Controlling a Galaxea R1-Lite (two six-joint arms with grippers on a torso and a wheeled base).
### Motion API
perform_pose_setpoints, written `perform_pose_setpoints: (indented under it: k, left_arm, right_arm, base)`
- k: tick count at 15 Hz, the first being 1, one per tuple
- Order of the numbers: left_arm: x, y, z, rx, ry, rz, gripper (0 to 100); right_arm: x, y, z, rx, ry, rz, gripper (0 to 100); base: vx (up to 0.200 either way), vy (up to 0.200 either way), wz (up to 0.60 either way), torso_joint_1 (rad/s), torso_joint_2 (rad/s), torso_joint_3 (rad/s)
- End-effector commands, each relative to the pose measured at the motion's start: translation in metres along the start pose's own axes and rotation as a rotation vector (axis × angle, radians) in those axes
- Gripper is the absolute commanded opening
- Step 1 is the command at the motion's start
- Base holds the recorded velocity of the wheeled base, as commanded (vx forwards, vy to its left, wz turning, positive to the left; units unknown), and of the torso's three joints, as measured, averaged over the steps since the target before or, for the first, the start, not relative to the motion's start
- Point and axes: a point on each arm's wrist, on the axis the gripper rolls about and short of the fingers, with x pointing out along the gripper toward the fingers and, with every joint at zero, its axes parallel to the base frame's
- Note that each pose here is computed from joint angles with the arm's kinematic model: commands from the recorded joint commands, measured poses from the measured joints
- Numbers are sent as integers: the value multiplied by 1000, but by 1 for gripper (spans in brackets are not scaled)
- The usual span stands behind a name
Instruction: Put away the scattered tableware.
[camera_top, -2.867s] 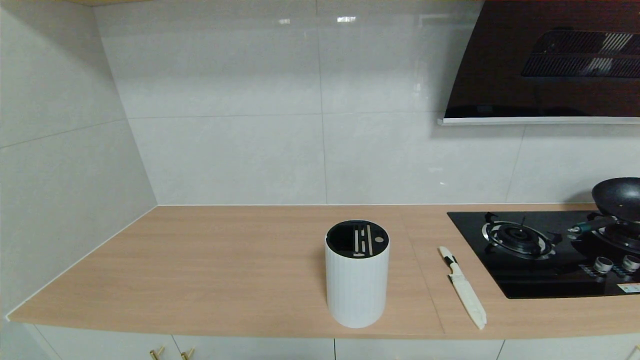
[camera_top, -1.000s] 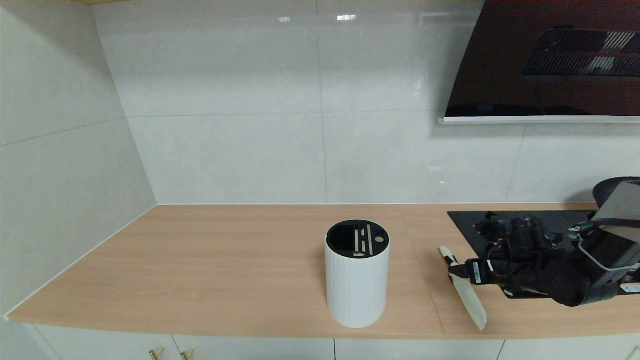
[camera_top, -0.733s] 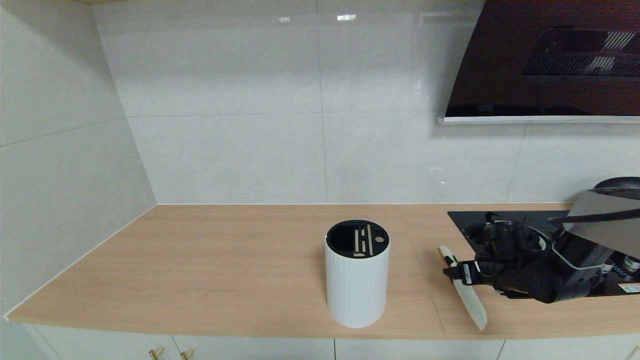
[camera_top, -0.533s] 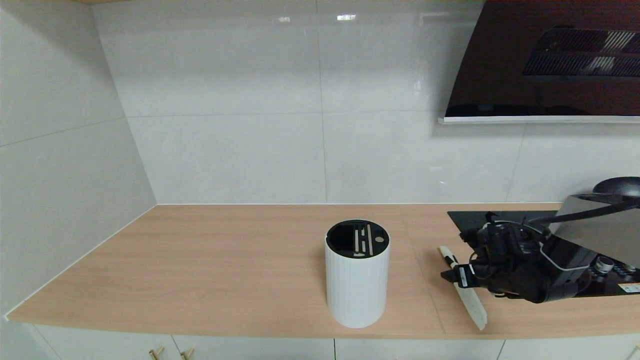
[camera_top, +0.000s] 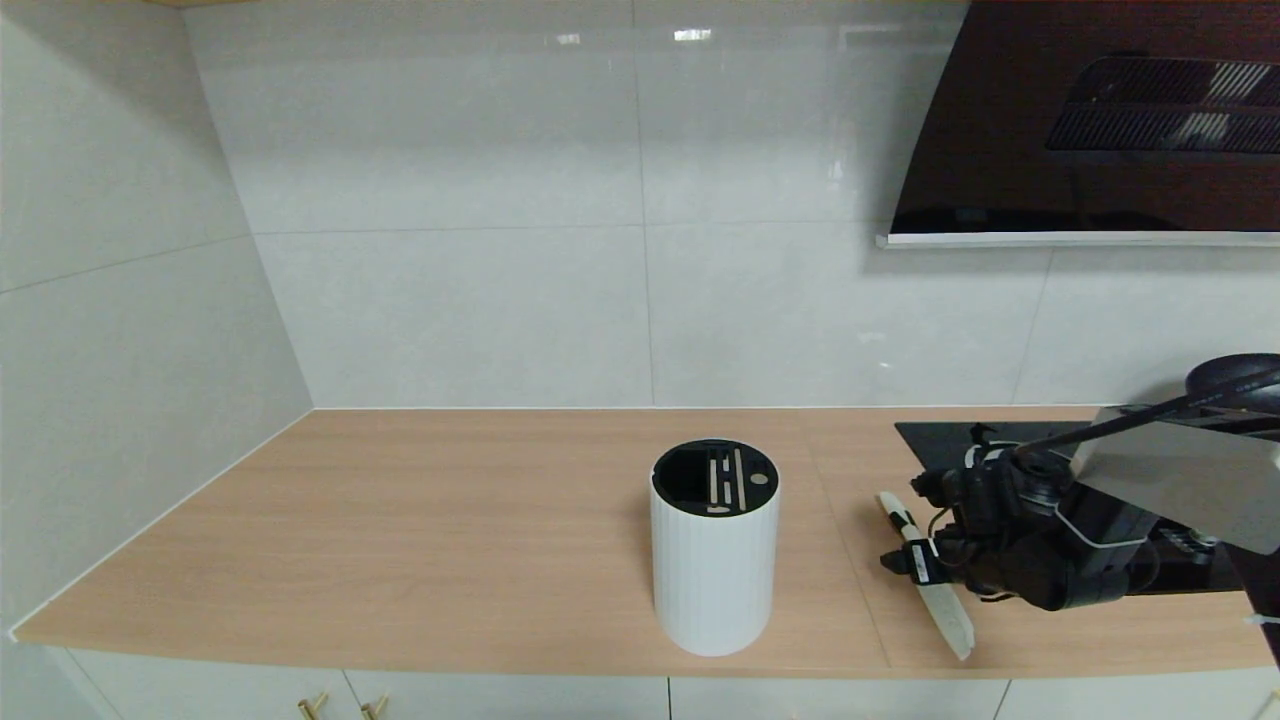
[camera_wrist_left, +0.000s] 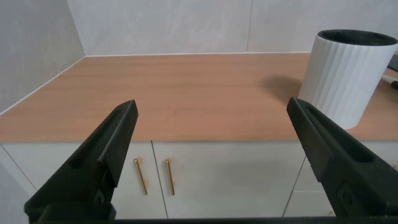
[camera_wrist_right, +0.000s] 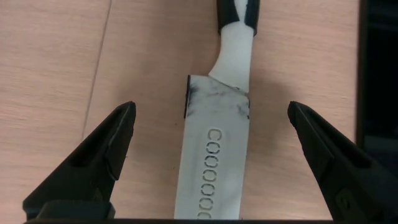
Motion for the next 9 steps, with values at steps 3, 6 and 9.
perform_pose_setpoints:
  k: [3,6,9]
  left_arm:
    - [0,0,0,0,1,0,100]
    - [0,0,0,0,1,0,100]
    - [0,0,0,0,1,0,100]
  right_arm:
    - [9,-4,-1,6,1,-33,100]
    - [11,-5,1,8,1,-35,100]
    - [11,-5,2,8,12,-35,100]
  base:
    - [0,0,0,0,0,0]
    - [0,0,0,0,0,0]
    - [0,0,0,0,0,0]
